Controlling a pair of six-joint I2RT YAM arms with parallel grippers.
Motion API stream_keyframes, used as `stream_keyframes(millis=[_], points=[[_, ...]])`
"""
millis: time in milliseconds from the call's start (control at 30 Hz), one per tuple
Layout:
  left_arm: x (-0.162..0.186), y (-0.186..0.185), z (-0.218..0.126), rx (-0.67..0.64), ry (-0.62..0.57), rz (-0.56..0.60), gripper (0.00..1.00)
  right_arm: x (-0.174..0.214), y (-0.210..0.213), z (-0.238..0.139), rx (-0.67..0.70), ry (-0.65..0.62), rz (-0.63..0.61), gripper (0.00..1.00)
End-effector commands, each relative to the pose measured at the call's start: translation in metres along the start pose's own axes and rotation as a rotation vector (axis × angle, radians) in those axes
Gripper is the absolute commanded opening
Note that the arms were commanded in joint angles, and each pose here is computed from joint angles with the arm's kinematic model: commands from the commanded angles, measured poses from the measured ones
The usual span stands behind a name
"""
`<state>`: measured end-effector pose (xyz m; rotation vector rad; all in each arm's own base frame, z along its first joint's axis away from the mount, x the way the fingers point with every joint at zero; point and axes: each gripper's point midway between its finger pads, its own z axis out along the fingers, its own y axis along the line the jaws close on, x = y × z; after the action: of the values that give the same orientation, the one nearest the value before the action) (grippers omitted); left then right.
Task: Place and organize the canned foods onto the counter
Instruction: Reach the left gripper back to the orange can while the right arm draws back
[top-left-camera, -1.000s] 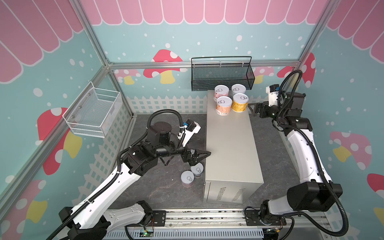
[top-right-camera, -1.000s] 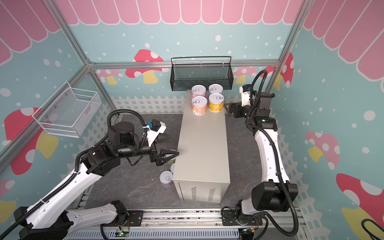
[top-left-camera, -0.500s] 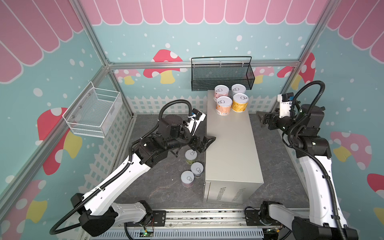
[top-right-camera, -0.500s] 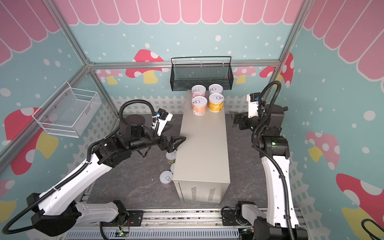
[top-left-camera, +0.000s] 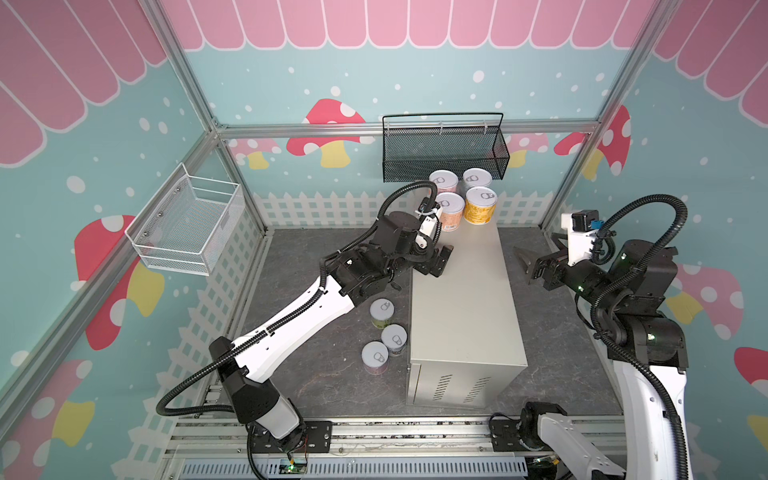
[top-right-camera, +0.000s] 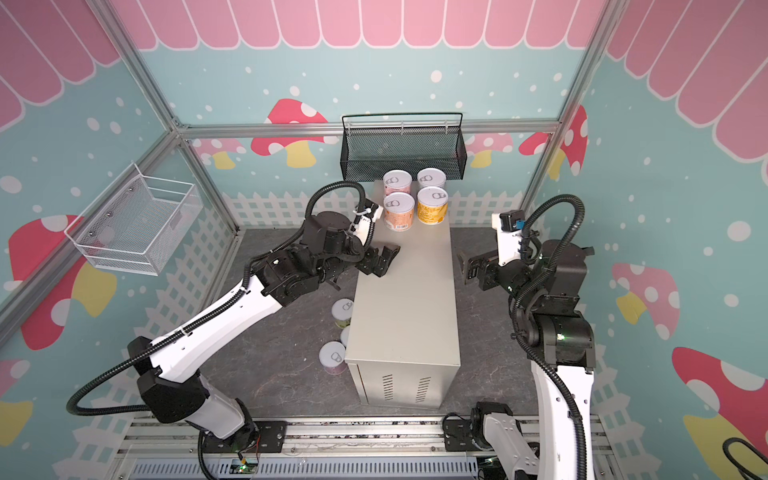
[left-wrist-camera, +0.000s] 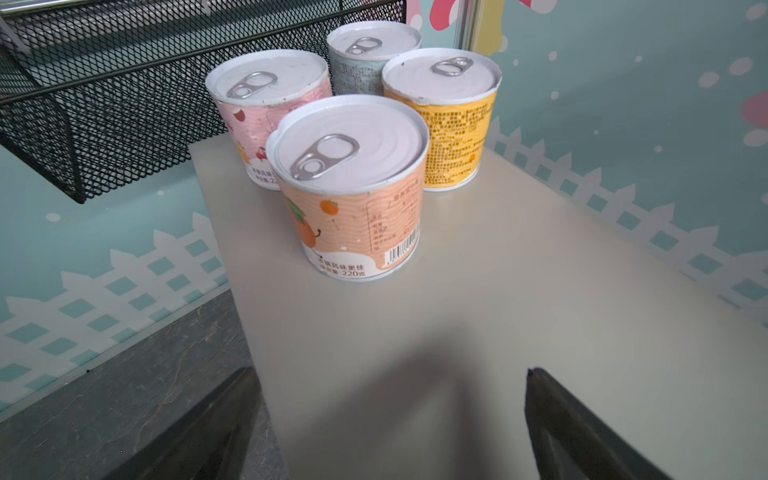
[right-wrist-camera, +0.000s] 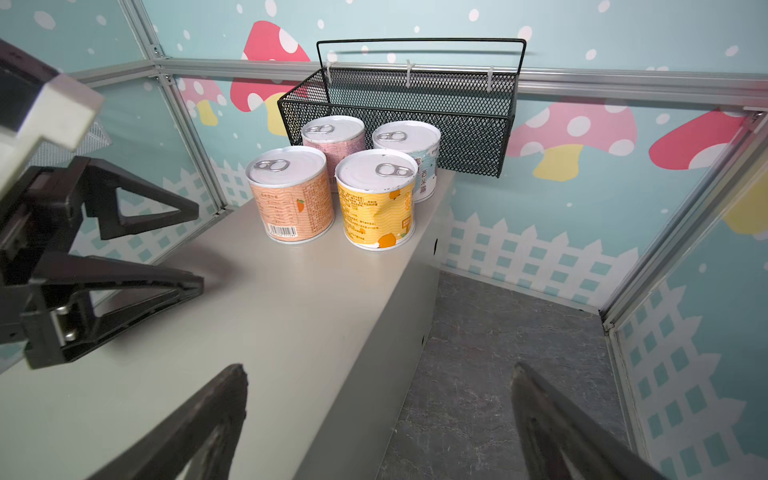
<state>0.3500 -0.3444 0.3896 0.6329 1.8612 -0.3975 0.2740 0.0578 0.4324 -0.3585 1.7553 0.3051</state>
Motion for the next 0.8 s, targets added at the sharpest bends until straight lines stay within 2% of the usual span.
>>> stream_keyframes(millis=[0,167,533,767], points=[[-0.016,0.011,0.004,-0.082,-0.037,0.019,0.99,0.012,0.008,0.001,-0.045,0.025,-0.005,0.99],[-0.016,0.020,0.020,-0.143,-0.042,0.030,0.99,0.011,0.010,-0.005,-0.041,0.015,-0.016,0.99],[-0.014,0.024,0.042,-0.149,-0.028,0.023,0.85,0.010,0.010,-0.005,-0.039,0.016,-0.020,0.99],[-0.015,0.029,0.048,-0.134,-0.029,0.005,0.84,0.010,0.010,-0.005,-0.039,0.016,-0.021,1.00]])
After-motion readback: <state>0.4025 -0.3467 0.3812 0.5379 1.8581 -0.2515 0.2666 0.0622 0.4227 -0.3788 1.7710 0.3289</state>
